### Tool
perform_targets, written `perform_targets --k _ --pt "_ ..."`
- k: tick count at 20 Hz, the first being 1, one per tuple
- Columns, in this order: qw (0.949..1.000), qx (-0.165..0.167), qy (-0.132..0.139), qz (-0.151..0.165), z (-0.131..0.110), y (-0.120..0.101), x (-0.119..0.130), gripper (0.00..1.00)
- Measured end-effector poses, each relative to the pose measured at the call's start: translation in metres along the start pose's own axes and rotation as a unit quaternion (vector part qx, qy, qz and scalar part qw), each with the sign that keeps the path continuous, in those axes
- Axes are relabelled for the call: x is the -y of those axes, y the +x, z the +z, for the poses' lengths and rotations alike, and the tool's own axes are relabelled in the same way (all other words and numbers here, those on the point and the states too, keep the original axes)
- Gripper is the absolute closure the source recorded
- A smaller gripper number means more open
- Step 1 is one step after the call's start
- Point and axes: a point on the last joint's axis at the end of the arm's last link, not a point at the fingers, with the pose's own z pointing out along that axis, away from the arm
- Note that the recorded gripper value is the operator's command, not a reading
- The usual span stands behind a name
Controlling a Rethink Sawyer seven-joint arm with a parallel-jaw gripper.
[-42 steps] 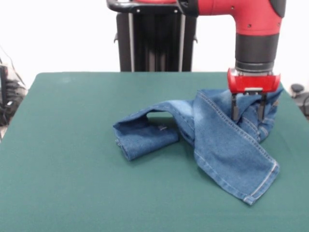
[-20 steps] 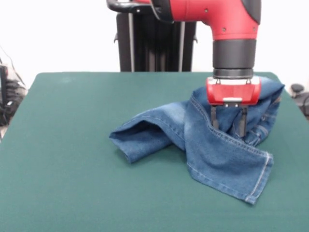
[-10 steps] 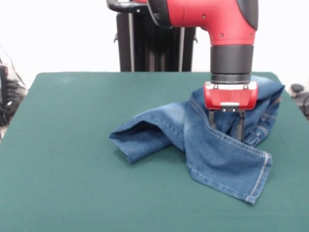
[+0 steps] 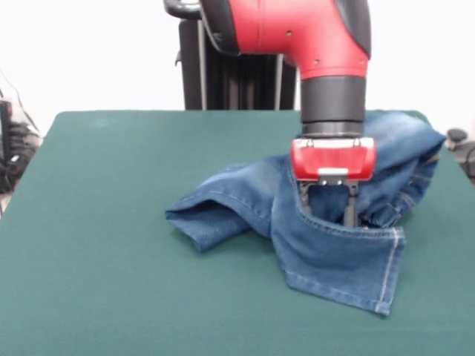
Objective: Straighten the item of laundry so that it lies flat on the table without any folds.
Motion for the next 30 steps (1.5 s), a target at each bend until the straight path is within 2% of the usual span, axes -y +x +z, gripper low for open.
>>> perform_targets --k 1,2,4,5,6,10,13,15,20,22,24,26,28,30 --pt "0.9988 0.048 0.001 -0.003 0.001 -0.010 0.006 0.00" --pt "0.9968 0.079 0.002 -0.005 0.000 -0.017 0.010 0.00" --pt "0.9922 0.124 0.004 -0.006 -0.003 -0.028 0.014 0.00" --pt "0.9835 0.181 0.007 -0.007 -0.008 -0.043 0.017 0.00" --pt "0.9778 0.209 0.010 -0.007 -0.012 -0.052 0.019 0.00" --pt "0.9591 0.283 0.013 -0.008 -0.026 -0.076 0.020 0.00" --pt "0.9454 0.325 0.018 -0.011 -0.041 -0.099 0.023 0.00" --pt "0.9430 0.332 0.022 -0.012 -0.046 -0.106 0.026 0.00" --pt "0.9383 0.345 0.027 -0.011 -0.057 -0.123 0.030 0.00" --pt "0.9387 0.343 0.028 -0.010 -0.059 -0.125 0.032 0.00" --pt "0.9415 0.335 0.032 -0.008 -0.060 -0.128 0.036 0.00" --pt "0.9471 0.319 0.034 -0.008 -0.060 -0.128 0.039 0.00" --pt "0.9552 0.294 0.034 -0.008 -0.057 -0.125 0.044 0.00" --pt "0.9653 0.259 0.033 -0.003 -0.053 -0.120 0.050 0.00"
